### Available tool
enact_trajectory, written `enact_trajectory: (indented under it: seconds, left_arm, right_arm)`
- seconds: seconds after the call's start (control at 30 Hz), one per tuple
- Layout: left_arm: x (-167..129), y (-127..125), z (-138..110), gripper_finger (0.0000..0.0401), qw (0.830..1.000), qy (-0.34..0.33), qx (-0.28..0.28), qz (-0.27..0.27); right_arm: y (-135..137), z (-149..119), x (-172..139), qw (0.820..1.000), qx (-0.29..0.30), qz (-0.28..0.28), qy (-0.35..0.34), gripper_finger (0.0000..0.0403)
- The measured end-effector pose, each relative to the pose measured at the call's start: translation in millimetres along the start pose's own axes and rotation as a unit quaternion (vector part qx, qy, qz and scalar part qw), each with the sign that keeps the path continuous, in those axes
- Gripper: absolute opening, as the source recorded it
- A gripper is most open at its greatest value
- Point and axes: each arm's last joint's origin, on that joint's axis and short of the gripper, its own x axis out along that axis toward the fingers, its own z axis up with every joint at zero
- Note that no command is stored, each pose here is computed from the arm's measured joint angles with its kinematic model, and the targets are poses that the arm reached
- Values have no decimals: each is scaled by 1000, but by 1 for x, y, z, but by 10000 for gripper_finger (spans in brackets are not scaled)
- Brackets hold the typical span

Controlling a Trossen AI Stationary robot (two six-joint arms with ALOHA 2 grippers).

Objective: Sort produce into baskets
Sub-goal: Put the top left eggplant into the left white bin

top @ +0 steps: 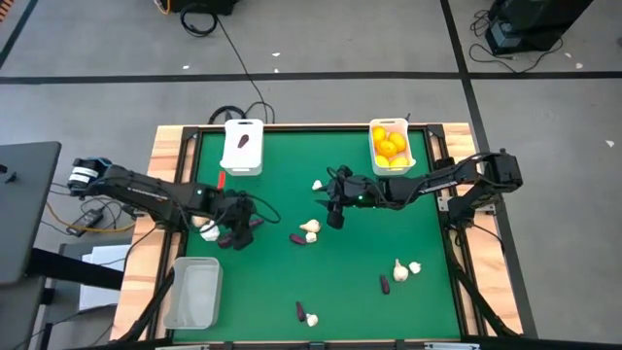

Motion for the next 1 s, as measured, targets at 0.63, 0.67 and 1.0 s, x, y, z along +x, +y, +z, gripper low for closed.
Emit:
enact_trajectory:
  seconds: [0.63, 0.67, 1.0]
  left_arm:
    - [41, 5, -9, 158, 997, 31, 5, 73]
    - [41, 5, -9, 155, 997, 30, 5, 76]
    - [34, 4, 9, 129, 996, -6, 1, 92]
  right_arm:
    - [-1, -2, 2, 1000, 0, 2, 7, 181]
    - [-1, -2, 2, 1000, 0, 2, 7, 181]
    - [0, -3, 2, 999, -13, 33, 13, 181]
